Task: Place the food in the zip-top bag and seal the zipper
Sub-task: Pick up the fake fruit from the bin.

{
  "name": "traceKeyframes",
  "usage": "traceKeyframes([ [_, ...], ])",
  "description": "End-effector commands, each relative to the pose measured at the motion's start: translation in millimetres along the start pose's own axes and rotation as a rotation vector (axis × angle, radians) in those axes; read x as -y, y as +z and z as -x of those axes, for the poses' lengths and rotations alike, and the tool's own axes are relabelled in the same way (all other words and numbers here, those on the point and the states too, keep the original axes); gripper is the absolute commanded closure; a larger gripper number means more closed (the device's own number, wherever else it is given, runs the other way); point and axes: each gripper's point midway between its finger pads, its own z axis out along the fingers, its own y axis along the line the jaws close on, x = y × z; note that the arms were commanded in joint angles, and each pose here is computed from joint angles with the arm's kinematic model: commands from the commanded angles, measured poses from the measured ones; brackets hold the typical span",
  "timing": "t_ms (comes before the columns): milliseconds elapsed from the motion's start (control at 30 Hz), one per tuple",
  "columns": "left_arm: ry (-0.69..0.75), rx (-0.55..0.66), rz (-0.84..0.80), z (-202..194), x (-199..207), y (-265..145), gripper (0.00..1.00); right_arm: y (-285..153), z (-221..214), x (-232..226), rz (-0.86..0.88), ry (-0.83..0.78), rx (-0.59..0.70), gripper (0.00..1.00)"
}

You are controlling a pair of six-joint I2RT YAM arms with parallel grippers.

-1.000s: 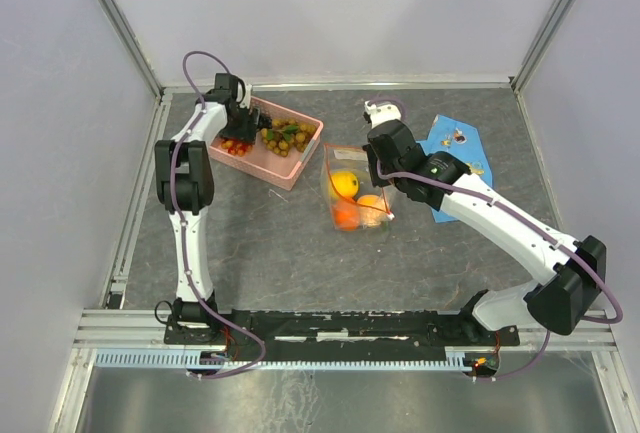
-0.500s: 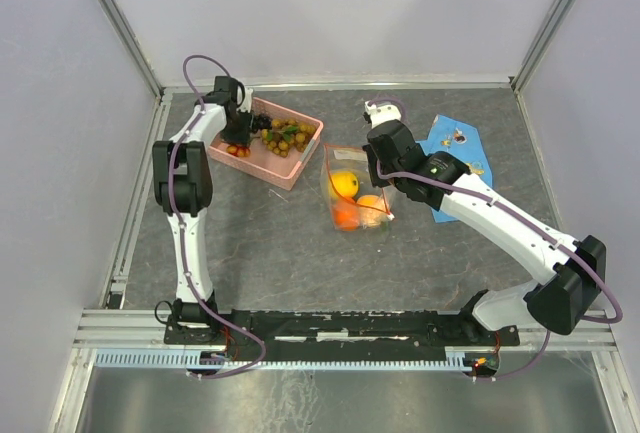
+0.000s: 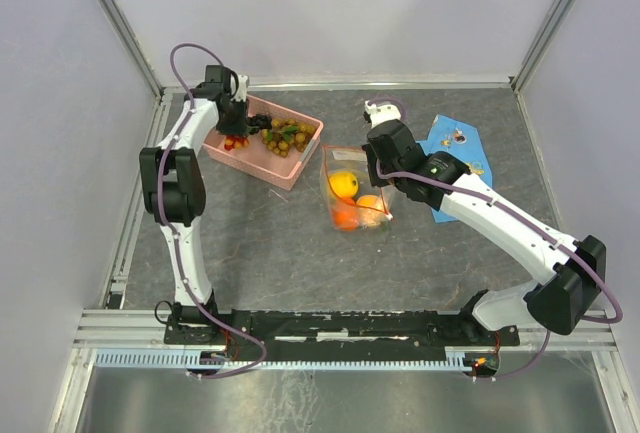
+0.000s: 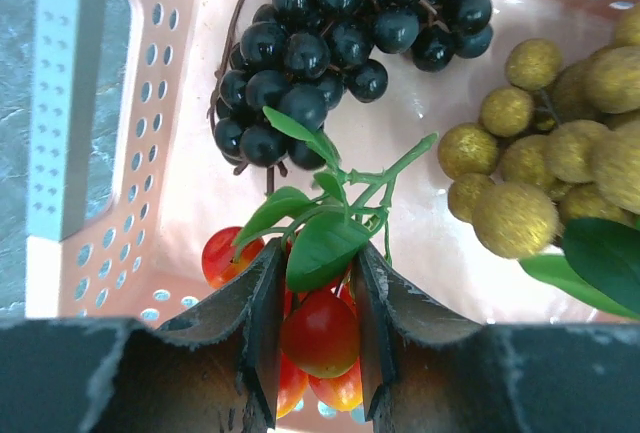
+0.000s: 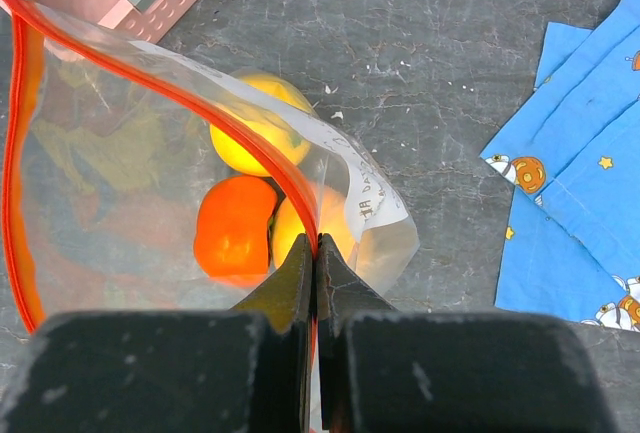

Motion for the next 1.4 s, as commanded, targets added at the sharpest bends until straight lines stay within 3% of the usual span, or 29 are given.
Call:
traceKeyframes([
  [0, -0.053, 0.118, -0.004, 30.0, 3.9, -48.6, 0.94, -10.8, 24.4, -3.7, 0.031, 0.053, 0.083, 0.98],
  [367, -0.115, 0.194, 0.002, 32.6, 8.6, -87.8, 0.97, -15.4, 27.3, -3.4, 0.038, 0.068, 0.102, 0.98],
  [567, -0.154, 0.323, -0.082, 47.2, 28.3, -138.3, 0.97, -16.8, 27.0, -3.0, 0.041, 0.074, 0.106, 0.98],
  [1000, -0.068, 0.547, -0.396, 26.1, 115.0, -254.6, 0.97, -16.2, 27.4, -15.2, 0.103, 0.086, 0.105, 0.98],
  [1167, -0.107, 0.642, -0.555, 13.2, 160.3, -292.9, 0.97, -15.3, 24.3, -18.0, 0.117, 0.1, 0.099, 0.99],
  [1367, -0.247, 0.638, -0.676, -2.7, 202.1, -310.4, 0.97, -16.1, 23.9, -20.8, 0.134, 0.122, 0.099, 0.98],
])
